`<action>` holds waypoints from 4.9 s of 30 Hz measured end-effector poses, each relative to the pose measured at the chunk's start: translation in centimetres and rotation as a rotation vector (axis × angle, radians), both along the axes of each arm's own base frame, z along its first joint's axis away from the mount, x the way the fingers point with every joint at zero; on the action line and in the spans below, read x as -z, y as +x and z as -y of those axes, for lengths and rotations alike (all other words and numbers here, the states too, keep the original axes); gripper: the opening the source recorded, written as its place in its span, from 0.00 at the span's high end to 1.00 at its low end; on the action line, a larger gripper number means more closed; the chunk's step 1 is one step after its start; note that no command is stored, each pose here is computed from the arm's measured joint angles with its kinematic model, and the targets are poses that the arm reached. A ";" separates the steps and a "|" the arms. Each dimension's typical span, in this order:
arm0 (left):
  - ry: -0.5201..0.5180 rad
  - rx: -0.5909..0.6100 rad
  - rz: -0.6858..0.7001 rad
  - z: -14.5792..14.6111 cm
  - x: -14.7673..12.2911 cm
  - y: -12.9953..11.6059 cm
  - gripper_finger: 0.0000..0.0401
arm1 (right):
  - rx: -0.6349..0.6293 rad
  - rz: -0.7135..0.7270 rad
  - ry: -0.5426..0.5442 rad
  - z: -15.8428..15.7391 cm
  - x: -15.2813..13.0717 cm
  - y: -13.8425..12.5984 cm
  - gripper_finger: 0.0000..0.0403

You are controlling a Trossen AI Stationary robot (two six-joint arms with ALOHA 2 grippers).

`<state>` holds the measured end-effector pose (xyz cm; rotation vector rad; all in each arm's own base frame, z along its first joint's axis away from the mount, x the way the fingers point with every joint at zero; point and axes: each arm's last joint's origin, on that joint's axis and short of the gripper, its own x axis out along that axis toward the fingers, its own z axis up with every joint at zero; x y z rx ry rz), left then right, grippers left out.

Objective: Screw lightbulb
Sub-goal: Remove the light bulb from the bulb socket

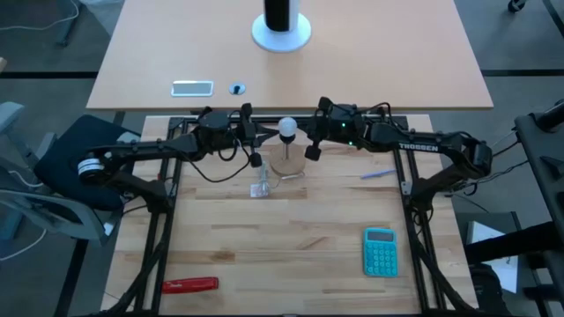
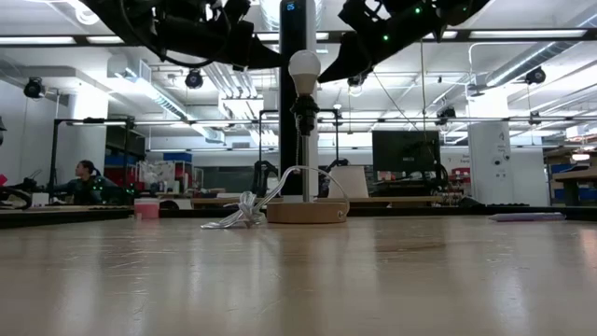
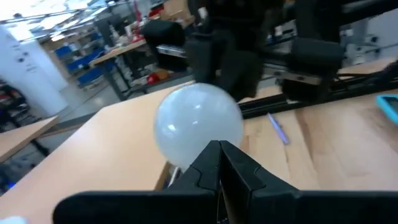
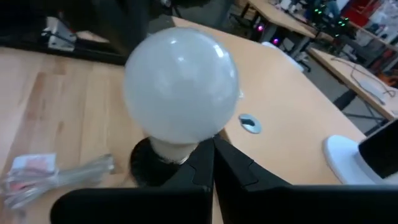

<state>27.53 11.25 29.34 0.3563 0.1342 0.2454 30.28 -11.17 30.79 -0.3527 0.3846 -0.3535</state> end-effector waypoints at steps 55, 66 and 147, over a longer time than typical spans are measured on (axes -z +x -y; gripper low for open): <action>0.013 -0.097 -0.092 -0.8 2.0 0.9 1.00 | -0.057 0.076 0.137 0.6 3.1 1.8 0.40; 0.006 -0.093 -0.109 -1.0 3.0 1.6 1.00 | -0.067 0.129 0.104 0.6 2.5 2.0 0.43; -0.043 -0.105 -0.069 0.0 0.4 -0.8 1.00 | 0.326 -0.589 0.481 0.6 14.9 -5.1 0.69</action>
